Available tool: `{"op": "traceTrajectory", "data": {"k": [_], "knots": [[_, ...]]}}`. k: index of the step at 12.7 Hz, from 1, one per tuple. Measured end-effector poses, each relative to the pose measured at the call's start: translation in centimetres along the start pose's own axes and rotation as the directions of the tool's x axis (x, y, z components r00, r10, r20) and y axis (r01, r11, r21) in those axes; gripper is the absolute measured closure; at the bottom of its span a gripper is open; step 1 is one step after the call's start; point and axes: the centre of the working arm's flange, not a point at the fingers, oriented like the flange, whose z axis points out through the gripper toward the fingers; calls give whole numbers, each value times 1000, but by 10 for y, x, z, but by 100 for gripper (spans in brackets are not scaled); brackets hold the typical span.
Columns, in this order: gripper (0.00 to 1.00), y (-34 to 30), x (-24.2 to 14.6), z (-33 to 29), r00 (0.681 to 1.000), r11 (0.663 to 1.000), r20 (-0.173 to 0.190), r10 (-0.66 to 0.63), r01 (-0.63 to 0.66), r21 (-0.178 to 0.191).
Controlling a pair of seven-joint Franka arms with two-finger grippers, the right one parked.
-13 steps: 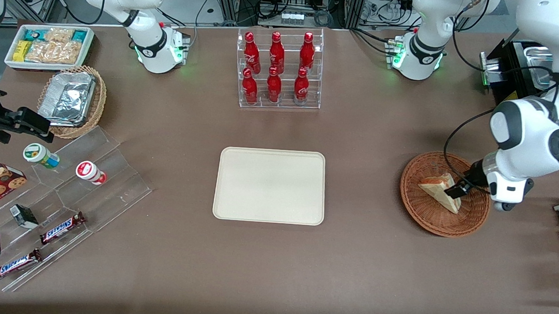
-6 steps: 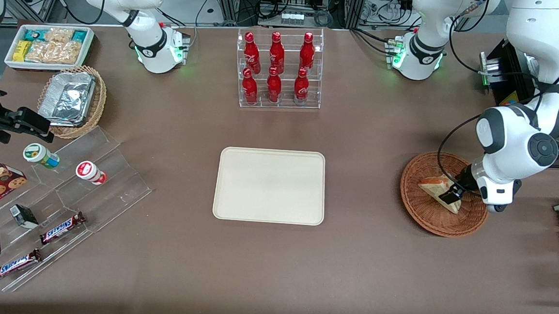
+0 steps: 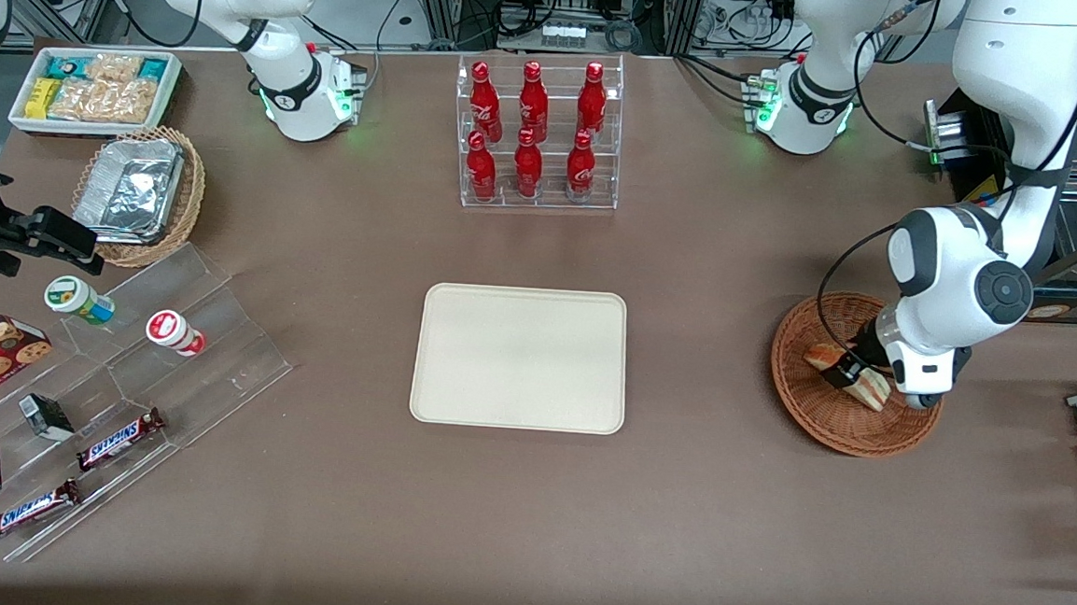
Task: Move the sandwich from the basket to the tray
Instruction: 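Lift the sandwich up out of the basket with the left gripper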
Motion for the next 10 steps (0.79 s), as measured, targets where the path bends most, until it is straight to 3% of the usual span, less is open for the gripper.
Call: {"op": "traceTrajectory", "data": {"k": [2,3,6,10], "knots": [[55,-6,7,-1,1000,1000,-7,3,-3,5],[56,-9,11,-1,1000,1000,-11,7,-7,8],[78,-13,15,-3,1000,1000,-7,14,-14,23],[78,-7,7,-58,996,990,65,62,-70,124]]}}
